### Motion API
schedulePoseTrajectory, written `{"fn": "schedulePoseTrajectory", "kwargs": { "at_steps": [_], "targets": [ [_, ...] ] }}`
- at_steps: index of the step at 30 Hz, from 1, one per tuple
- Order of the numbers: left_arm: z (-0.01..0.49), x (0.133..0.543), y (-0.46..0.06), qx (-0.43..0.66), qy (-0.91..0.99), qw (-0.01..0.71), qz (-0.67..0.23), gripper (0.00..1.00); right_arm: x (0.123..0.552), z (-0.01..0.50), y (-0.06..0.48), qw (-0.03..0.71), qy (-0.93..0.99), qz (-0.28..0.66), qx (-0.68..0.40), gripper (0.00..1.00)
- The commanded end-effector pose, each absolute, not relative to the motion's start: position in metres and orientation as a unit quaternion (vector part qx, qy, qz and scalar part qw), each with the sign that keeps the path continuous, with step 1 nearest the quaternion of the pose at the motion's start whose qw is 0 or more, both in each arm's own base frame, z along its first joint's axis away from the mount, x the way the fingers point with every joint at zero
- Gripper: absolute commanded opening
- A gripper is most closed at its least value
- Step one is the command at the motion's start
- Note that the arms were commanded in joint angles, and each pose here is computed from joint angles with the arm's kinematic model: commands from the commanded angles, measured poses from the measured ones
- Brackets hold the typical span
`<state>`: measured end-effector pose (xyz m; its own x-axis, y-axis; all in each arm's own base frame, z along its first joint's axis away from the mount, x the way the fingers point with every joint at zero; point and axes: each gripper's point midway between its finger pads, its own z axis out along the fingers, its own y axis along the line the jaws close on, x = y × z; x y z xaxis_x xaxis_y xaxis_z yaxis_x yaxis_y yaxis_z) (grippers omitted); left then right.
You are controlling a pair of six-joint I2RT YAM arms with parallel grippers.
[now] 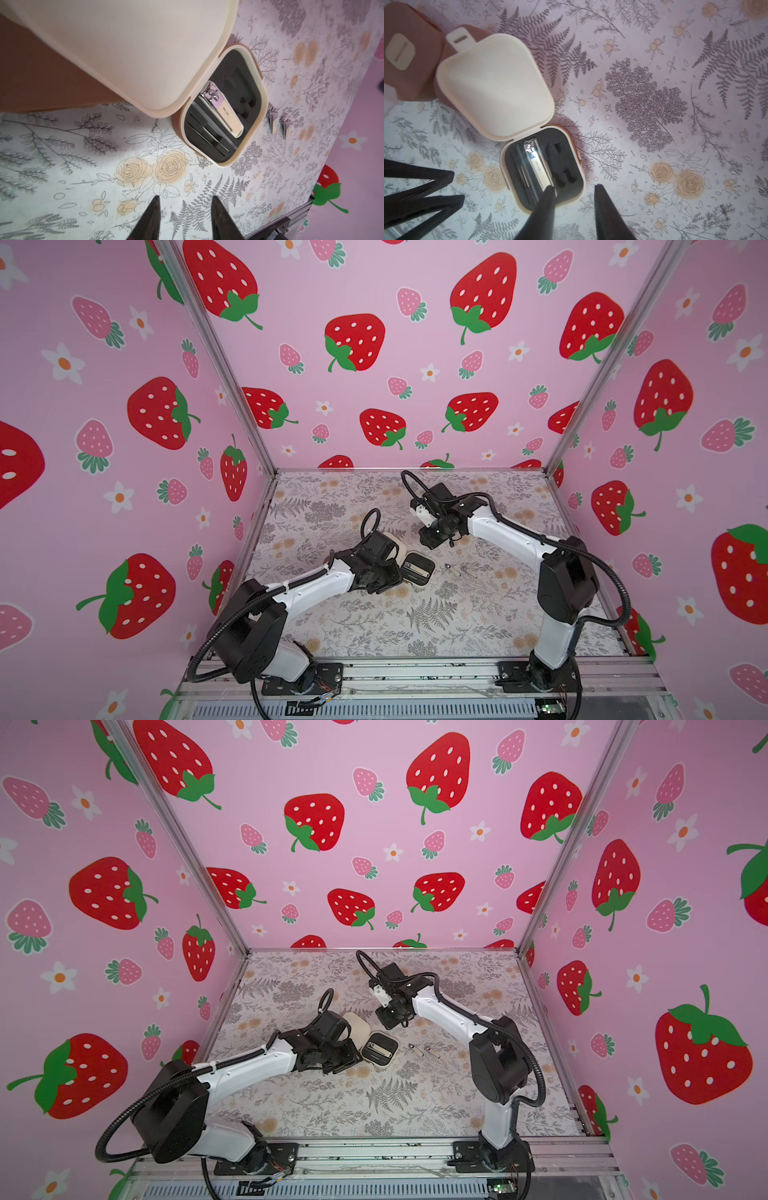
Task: Organize nail clipper sets
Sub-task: Place the nail clipper in the storage box, then adjust the storage box at the center of the board.
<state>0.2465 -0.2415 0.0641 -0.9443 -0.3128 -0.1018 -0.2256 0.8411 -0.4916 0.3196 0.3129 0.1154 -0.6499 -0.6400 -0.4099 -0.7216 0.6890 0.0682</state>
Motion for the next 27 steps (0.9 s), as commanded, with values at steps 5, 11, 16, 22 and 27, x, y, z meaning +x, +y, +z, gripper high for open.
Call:
{"fn": "schedulePoseTrajectory", "kwargs": {
  "at_steps": [5, 11, 16, 22, 27],
  "targets": [
    [0.038, 0.255, -0.238, -0.167, 0.961, 0.081, -0.205, 0.37, 0.323, 0.067, 0.284, 0.131, 0.924, 0.086, -0.349, 0.3],
    [0.017, 0.268, -0.242, -0.176, 0.963, 0.083, -0.187, 0.35, 0.322, 0.04, 0.287, 0.105, 0.925, 0.093, -0.353, 0.28],
    [0.005, 0.275, -0.244, -0.177, 0.965, 0.082, -0.174, 0.35, 0.318, 0.024, 0.286, 0.086, 0.928, 0.091, -0.351, 0.27],
    [-0.001, 0.279, -0.24, -0.18, 0.967, 0.084, -0.162, 0.35, 0.301, 0.016, 0.285, 0.062, 0.928, 0.092, -0.356, 0.26],
    [0.003, 0.288, -0.239, -0.177, 0.965, 0.089, -0.17, 0.35, 0.283, 0.017, 0.289, 0.051, 0.929, 0.101, -0.352, 0.26]
  ]
}}
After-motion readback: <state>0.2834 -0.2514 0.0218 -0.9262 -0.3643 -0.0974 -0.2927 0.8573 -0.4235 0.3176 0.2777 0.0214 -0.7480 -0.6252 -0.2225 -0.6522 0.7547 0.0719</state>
